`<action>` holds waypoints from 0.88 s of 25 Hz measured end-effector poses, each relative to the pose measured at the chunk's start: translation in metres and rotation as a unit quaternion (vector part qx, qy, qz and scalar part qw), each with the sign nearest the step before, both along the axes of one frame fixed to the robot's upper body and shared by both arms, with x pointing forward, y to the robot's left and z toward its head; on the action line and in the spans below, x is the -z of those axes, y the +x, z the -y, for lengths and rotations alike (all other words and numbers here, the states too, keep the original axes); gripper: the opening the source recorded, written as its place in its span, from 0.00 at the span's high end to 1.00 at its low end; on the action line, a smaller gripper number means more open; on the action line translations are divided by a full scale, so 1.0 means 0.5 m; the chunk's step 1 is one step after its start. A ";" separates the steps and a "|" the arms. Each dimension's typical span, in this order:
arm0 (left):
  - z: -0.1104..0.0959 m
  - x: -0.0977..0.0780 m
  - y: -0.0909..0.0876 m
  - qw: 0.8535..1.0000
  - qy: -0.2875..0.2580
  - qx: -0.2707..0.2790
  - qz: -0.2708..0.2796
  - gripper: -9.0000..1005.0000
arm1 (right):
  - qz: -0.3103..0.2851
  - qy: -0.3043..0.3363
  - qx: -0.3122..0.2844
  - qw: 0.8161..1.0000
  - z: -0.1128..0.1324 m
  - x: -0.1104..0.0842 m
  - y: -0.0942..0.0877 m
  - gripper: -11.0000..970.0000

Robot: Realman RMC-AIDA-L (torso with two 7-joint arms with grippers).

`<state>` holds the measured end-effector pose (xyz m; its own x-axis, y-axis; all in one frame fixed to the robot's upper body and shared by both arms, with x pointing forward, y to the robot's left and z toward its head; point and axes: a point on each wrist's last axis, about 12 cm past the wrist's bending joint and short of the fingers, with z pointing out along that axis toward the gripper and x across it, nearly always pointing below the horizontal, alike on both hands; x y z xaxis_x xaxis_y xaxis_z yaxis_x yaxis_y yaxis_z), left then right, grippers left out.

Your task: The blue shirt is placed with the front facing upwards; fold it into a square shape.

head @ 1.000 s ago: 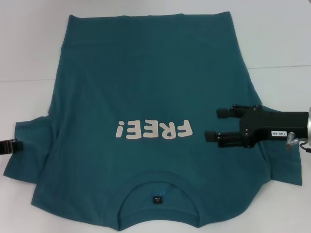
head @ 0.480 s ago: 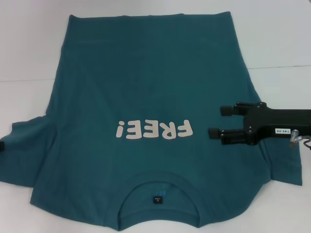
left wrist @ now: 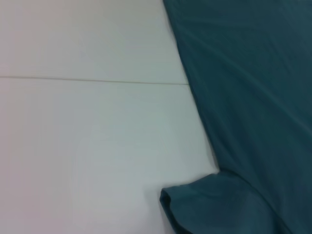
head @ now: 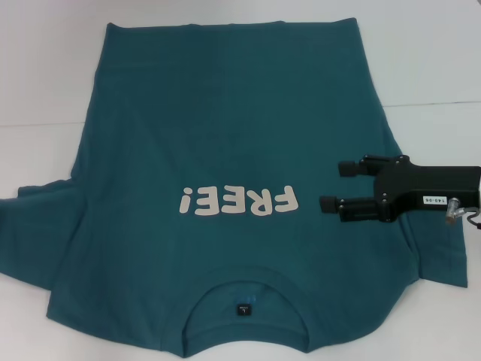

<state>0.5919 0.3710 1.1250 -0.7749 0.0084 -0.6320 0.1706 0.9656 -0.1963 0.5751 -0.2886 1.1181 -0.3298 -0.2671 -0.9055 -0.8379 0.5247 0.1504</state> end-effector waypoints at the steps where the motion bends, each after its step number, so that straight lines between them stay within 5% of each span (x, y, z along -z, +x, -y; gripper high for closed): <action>1: 0.001 -0.001 0.002 1.000 0.003 0.002 -0.001 0.97 | 0.000 0.000 0.000 1.000 0.000 0.000 0.000 0.06; 11: 0.030 -0.028 0.008 1.000 0.003 0.024 0.002 0.97 | 0.001 0.002 0.004 1.000 0.003 0.000 -0.001 0.06; 22: 0.148 -0.067 0.016 0.997 -0.030 0.072 0.003 0.97 | 0.001 -0.002 0.018 1.000 0.016 0.003 -0.002 0.06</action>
<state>0.5997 0.2972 1.1583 -0.7642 0.0816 -0.6398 0.3080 0.9177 -0.2508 0.5741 -0.2965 1.1165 -0.3378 -0.2577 -0.9052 -0.8182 0.5557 0.1472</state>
